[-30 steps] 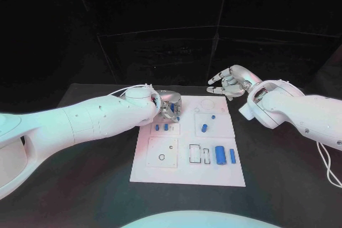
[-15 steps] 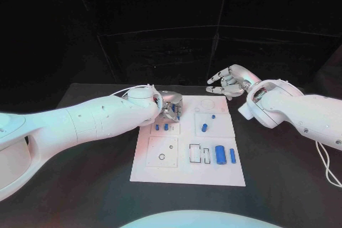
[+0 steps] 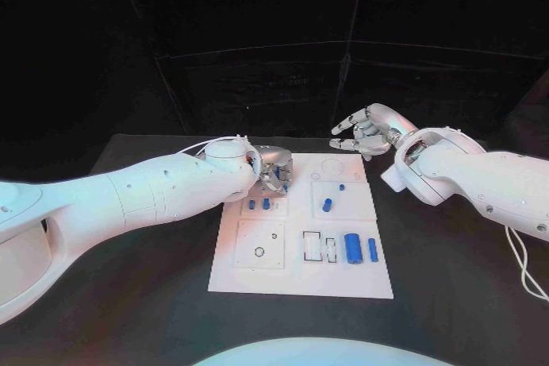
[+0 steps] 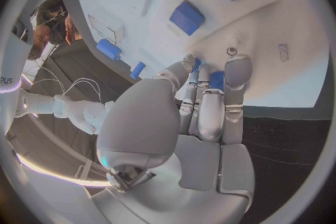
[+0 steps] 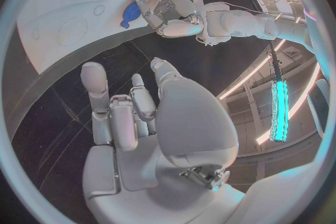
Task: Assemble the parts on the task board
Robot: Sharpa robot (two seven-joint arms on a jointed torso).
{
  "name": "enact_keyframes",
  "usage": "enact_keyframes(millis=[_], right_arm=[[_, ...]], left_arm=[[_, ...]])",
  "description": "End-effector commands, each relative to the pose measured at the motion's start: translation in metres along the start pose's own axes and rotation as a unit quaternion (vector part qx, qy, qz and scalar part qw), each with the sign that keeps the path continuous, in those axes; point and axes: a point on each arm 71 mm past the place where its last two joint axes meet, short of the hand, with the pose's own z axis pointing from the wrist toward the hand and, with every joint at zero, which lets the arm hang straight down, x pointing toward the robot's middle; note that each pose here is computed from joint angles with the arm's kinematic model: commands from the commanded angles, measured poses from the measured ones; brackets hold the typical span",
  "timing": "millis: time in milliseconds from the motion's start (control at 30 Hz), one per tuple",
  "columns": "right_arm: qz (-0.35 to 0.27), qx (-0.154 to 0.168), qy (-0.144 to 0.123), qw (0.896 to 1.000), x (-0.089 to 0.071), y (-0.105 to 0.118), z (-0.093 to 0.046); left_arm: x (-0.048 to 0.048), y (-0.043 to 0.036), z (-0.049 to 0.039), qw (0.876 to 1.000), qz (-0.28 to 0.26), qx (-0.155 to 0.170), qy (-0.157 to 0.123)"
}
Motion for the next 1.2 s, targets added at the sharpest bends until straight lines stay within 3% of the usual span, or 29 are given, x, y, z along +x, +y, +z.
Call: enact_keyframes(millis=[33,133,400,767,1200], right_arm=[[0.0,-0.006,0.002,1.0,0.0,0.002,0.001],[0.0,-0.006,0.002,1.0,0.0,0.002,0.001],[-0.001,-0.006,0.002,1.0,0.0,0.002,0.001],[-0.001,-0.004,0.001,1.0,-0.001,0.0,0.001],[-0.002,0.0,0.002,1.0,-0.002,-0.002,0.0]], left_arm=[[0.006,0.0008,0.0007,1.0,0.003,-0.006,0.018],[0.0056,0.001,0.0006,1.0,0.003,-0.005,0.012],[-0.0001,0.0025,-0.0037,0.999,-0.004,0.009,-0.036],[-0.0106,0.008,-0.0259,0.996,-0.031,0.022,-0.076],[-0.0121,0.0366,-0.0554,0.996,-0.057,-0.007,-0.064]])
